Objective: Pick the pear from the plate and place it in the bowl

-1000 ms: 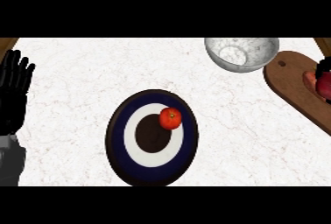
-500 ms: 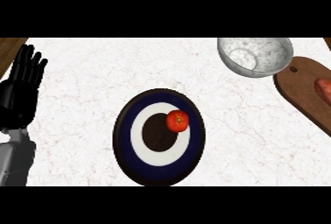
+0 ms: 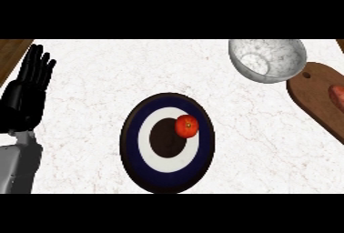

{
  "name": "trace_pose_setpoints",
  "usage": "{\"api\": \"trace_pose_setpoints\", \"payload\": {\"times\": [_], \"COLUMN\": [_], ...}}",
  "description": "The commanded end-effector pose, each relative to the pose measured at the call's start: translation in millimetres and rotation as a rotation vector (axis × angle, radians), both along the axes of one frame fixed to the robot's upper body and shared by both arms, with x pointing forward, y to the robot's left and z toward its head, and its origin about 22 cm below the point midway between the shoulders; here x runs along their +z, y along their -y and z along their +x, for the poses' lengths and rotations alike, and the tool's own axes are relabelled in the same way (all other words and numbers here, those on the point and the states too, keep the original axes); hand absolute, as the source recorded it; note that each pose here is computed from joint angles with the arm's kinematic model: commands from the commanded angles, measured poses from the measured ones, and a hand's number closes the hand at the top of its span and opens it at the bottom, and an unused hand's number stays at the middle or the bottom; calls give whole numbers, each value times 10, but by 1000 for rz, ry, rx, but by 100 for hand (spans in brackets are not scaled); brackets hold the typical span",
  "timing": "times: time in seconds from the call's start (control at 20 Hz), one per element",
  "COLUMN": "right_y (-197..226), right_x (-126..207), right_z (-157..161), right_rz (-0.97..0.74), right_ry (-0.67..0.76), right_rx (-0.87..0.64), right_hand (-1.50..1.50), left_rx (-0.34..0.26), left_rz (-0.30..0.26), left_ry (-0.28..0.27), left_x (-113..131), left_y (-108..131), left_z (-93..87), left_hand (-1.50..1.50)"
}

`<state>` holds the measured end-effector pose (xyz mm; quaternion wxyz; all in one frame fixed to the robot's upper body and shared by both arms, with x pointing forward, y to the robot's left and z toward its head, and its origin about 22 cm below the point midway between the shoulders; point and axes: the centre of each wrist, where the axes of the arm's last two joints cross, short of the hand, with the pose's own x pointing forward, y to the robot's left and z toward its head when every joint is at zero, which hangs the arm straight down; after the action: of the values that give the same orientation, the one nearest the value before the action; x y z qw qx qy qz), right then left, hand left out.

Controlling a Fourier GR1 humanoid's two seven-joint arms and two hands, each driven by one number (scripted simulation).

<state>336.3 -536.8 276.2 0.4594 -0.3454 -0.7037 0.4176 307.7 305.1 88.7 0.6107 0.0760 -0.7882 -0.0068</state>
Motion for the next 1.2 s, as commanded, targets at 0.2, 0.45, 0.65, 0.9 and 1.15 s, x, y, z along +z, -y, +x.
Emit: {"api": "trace_pose_setpoints", "payload": {"times": [0.2,0.45,0.65,0.9,1.15], "right_y": [-335,-867,-1229,-1711,-2033], "right_x": [285,386,289,290,-120], "right_z": [296,675,902,1125,1274], "right_rz": [171,135,111,77,44], "right_ry": [-110,-167,-231,-299,-343], "right_rx": [244,284,329,367,369], "right_hand": [150,150,150,150,150], "left_rx": [9,8,30,19,37], "left_rz": [-13,2,-2,9,6], "left_ry": [-21,-9,-14,-16,-24], "left_x": [-84,36,-22,-33,-118], "left_y": [-126,-35,-170,-134,-198], "left_z": [-54,8,-10,-70,-48], "left_hand": [0,0,0,0,0]}}
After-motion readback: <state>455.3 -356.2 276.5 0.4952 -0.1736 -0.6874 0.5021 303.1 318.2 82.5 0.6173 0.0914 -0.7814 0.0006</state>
